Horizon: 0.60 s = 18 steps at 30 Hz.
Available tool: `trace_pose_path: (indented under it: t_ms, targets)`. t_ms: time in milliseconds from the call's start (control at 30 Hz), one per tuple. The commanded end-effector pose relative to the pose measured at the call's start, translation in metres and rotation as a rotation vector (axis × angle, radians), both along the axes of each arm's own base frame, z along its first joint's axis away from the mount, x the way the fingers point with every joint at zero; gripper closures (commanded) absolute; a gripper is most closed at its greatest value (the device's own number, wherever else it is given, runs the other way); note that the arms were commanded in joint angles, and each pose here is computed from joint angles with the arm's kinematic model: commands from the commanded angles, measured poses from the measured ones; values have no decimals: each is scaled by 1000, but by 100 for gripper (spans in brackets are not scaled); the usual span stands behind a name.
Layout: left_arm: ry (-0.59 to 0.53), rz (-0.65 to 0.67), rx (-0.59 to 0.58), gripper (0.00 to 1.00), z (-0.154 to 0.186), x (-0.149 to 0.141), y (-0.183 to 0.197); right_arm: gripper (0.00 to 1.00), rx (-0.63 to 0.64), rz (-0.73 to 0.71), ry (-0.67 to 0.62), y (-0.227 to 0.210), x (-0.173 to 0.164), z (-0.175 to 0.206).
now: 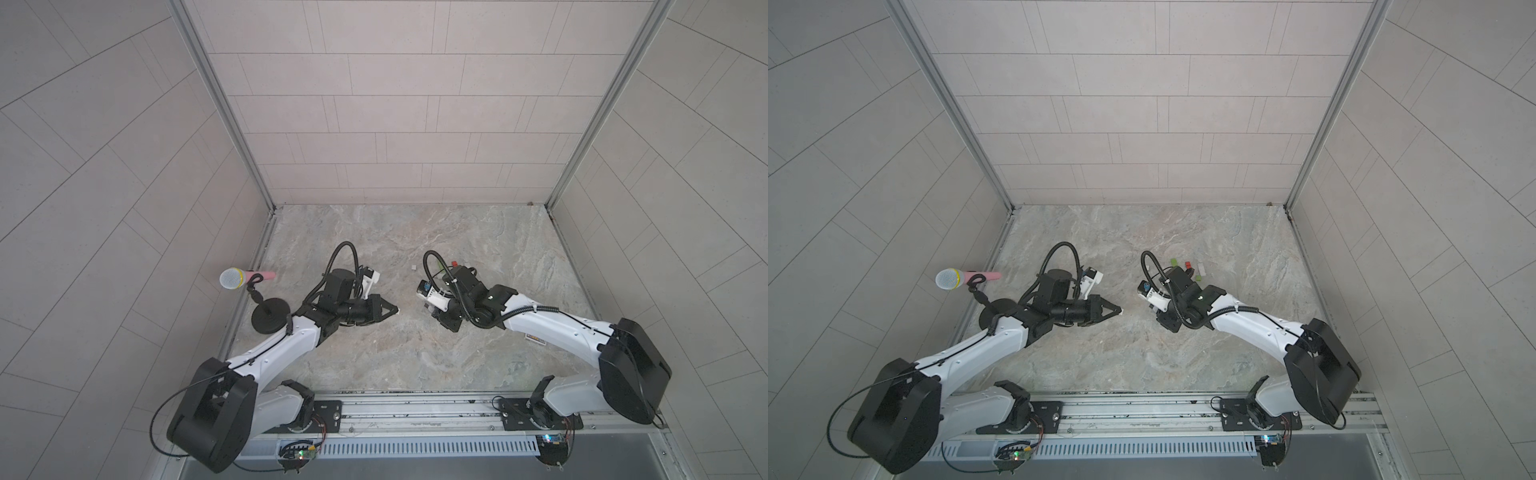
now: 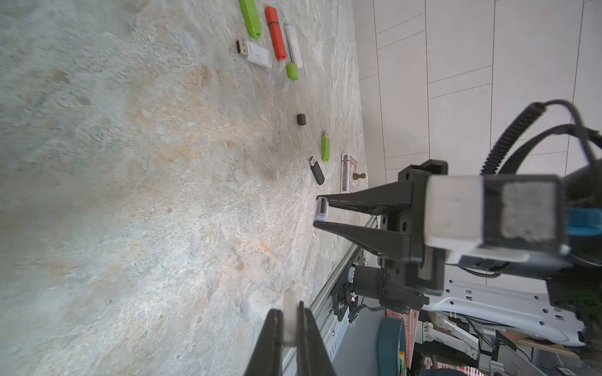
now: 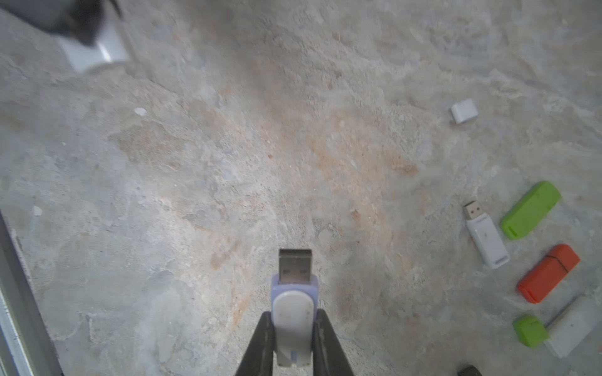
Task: Close the usb drive cover
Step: Pick up the USB drive from the center of the board, then close the cover of the USB drive.
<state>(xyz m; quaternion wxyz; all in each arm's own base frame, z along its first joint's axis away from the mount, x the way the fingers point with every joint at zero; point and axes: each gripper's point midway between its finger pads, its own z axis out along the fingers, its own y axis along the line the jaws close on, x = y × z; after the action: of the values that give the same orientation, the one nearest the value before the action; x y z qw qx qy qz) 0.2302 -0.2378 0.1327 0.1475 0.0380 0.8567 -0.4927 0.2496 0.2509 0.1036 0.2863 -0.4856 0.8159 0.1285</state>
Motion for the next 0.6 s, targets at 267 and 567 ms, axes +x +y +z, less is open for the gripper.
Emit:
trace_pose_path:
  t_ms: [267, 567]
  targets:
    - [-57, -71, -43, 95, 21, 5, -16, 86, 111, 94, -100, 36, -11, 26]
    - [-56, -73, -42, 95, 21, 5, -18, 87, 86, 105, -107, 50, -10, 24]
